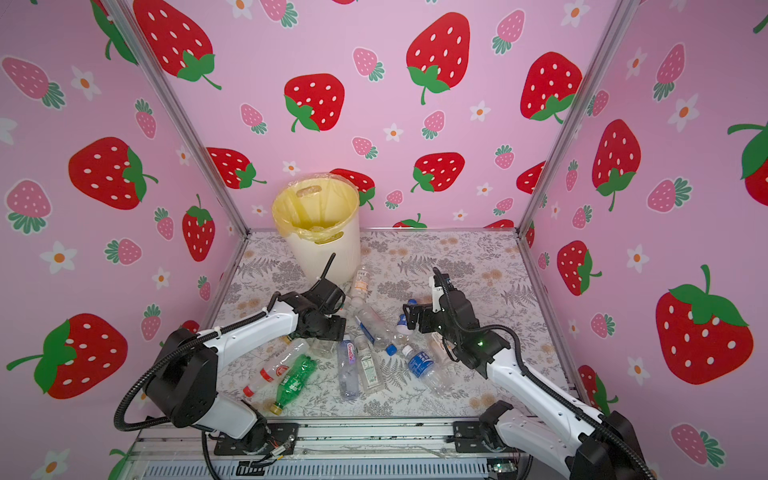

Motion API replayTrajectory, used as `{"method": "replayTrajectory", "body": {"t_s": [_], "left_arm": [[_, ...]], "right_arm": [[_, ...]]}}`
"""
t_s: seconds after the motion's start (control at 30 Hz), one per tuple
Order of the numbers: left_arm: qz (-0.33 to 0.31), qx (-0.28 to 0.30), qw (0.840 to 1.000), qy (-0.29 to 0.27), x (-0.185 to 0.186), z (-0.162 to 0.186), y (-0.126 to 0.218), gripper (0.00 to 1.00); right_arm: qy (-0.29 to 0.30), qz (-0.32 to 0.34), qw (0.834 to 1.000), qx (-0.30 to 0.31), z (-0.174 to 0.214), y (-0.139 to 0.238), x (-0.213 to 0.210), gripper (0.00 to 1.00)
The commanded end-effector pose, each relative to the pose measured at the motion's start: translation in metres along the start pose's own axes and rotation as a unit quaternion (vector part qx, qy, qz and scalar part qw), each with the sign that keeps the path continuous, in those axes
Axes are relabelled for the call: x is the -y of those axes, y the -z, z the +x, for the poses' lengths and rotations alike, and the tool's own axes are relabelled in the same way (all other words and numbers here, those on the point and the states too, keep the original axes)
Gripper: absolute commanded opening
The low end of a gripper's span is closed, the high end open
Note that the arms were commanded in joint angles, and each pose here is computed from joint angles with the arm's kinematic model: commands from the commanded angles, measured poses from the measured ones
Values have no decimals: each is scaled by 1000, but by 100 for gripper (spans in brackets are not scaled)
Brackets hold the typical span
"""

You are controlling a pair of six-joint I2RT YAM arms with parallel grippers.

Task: Throw the plastic bottles in the bin
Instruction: 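Grasp the clear bottle with green-and-red label using the left gripper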

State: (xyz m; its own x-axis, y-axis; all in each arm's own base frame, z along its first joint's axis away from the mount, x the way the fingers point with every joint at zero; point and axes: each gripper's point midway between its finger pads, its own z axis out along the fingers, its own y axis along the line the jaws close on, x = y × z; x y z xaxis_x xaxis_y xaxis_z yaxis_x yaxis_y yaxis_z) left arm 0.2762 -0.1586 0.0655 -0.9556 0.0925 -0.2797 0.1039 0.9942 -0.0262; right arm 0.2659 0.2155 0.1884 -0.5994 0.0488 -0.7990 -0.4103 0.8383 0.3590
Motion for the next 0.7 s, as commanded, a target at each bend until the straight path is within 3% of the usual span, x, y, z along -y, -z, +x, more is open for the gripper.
{"method": "replayTrajectory", "body": {"t_s": [0.0,0.67], "left_arm": [[-10,21,1000,0,1,-14,5,82],[-27,15,1000,-4,1,-12,-10,71]], "right_arm": [[-4,12,1000,4,0,2,6,99],[-20,-4,1000,1,4,2,3,99]]}}
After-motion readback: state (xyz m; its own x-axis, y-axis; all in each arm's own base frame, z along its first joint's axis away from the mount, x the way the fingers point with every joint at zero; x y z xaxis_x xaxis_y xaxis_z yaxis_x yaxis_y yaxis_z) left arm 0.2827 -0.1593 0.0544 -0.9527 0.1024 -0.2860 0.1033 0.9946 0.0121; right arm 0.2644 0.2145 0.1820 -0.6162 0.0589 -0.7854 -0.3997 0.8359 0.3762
